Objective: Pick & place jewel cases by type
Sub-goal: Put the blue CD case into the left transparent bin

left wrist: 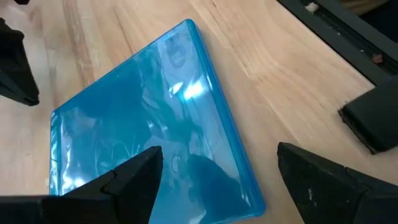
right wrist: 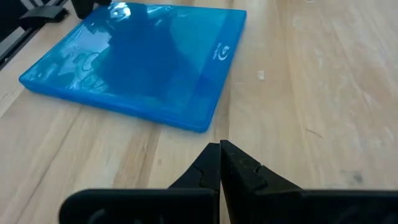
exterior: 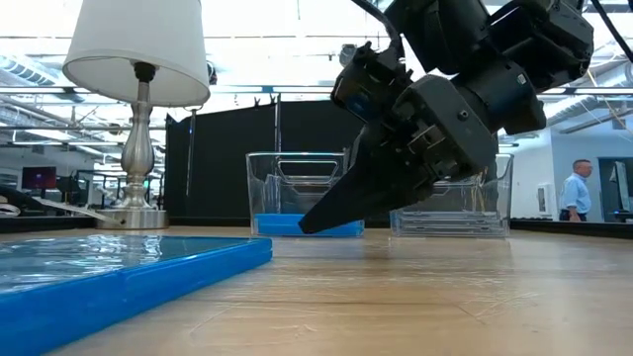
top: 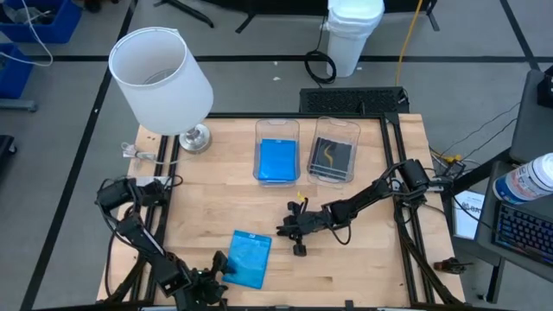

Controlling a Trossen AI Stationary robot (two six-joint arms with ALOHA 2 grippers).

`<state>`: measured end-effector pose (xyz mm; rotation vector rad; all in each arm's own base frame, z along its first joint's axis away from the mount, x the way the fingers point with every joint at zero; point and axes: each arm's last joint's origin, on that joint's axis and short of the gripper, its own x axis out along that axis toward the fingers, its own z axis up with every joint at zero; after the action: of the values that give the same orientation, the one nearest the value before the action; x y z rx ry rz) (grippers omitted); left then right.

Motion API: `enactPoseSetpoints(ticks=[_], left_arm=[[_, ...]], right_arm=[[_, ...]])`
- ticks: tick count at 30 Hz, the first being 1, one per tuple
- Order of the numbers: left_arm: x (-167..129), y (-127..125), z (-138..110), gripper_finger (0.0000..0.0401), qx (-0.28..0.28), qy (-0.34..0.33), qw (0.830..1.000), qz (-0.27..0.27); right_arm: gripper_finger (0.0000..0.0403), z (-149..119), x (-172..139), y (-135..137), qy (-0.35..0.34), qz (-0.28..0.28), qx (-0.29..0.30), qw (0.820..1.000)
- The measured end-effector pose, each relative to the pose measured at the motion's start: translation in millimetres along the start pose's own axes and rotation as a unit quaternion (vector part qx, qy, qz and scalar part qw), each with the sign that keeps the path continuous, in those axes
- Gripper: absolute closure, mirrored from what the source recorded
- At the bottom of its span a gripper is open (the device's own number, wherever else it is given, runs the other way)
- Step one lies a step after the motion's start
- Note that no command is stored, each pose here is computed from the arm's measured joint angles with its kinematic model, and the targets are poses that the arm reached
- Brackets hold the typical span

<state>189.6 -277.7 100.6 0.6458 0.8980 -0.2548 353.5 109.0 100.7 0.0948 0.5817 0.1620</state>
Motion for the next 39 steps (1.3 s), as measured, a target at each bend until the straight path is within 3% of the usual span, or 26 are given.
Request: enactPoseSetpoints(ticks=[7, 13, 23, 28, 39], left_arm=[[6, 7, 0, 0.008, -0.004, 0.007, 1.0, 0.022], [10, 13, 1, 0.008, -0.019, 0.019, 1.0, 0.001], [13, 19, 2, 0.008, -0.061, 0.037, 0.997, -0.031], [14, 21, 0, 0.008, -0.08, 0.044, 0.996, -0.017], [14, 24, 0, 0.0141, -0.065, 0.039, 0.997, 0.023]], right_arm=[[0.0403, 2, 0, 0, -0.012, 0.002, -0.022, 1.0], [0.0403, 7, 2, -6, -0.037, -0.001, -0.027, 0.999], [0.0403, -10, 59, -15, -0.027, 0.035, 0.009, 0.999], [0.0403, -8, 63, -17, -0.025, 0.058, 0.021, 0.998], [0.0403, -9, 62, -15, -0.015, 0.08, 0.032, 0.996]])
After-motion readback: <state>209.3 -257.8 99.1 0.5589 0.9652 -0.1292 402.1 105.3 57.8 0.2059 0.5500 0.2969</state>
